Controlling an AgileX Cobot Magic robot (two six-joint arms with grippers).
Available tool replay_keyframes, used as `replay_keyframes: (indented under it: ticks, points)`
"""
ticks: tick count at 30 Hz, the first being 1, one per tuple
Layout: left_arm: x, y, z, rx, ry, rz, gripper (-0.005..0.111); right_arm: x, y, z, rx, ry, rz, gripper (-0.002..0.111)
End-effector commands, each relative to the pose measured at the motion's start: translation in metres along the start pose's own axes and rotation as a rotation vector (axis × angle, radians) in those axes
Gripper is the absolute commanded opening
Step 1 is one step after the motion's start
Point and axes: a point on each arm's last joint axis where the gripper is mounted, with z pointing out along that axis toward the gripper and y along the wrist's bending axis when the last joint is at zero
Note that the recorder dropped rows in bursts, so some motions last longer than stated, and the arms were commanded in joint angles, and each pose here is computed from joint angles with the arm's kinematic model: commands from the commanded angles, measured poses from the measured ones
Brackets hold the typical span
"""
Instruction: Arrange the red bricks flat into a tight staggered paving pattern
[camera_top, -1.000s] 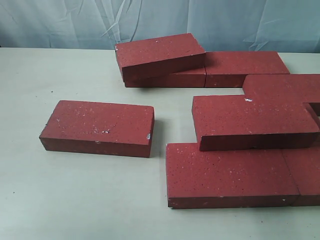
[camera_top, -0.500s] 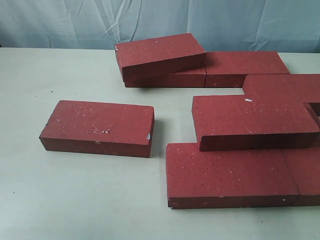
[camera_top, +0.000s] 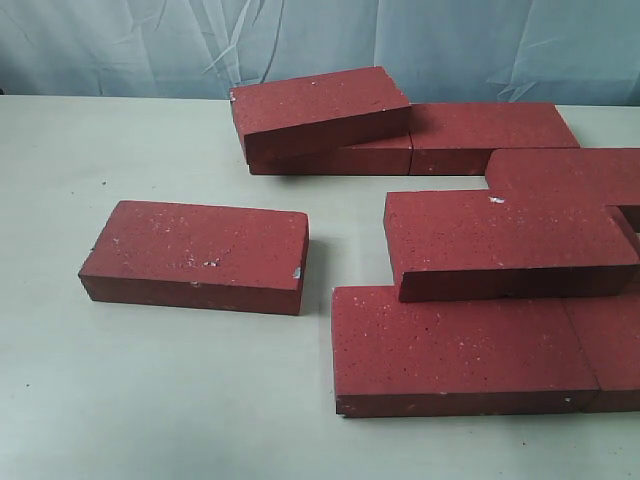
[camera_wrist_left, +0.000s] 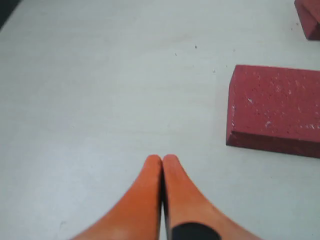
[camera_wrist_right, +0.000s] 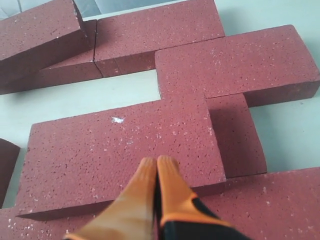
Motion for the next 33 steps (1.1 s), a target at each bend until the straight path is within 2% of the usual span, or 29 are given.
replay_keyframes:
  ticks: [1,6,12,17,24,33]
  points:
    - [-0.009,-0.004,0.019,0.041,0.129,-0.038,0.0,0.003,-0.001,0.001,0.004,0.032,-0.003,-0.001]
    - [-0.009,-0.008,0.041,0.069,0.237,-0.074,0.0,0.005,-0.002,0.001,0.015,0.062,-0.015,-0.001]
    - [-0.008,-0.013,0.055,0.117,0.304,-0.091,0.0,0.008,-0.004,0.018,0.028,0.161,-0.021,-0.001]
    - [-0.009,-0.02,0.056,0.189,0.306,-0.102,0.0,0.011,-0.007,0.037,0.038,0.248,-0.008,-0.001]
    - [-0.01,-0.024,0.055,0.217,0.302,-0.105,0.0,0.013,-0.008,0.045,0.041,0.284,0.0,-0.001]
    - [-0.012,-0.048,0.058,0.326,0.284,-0.051,0.0,-0.006,-0.003,0.037,0.03,0.231,-0.013,-0.001]
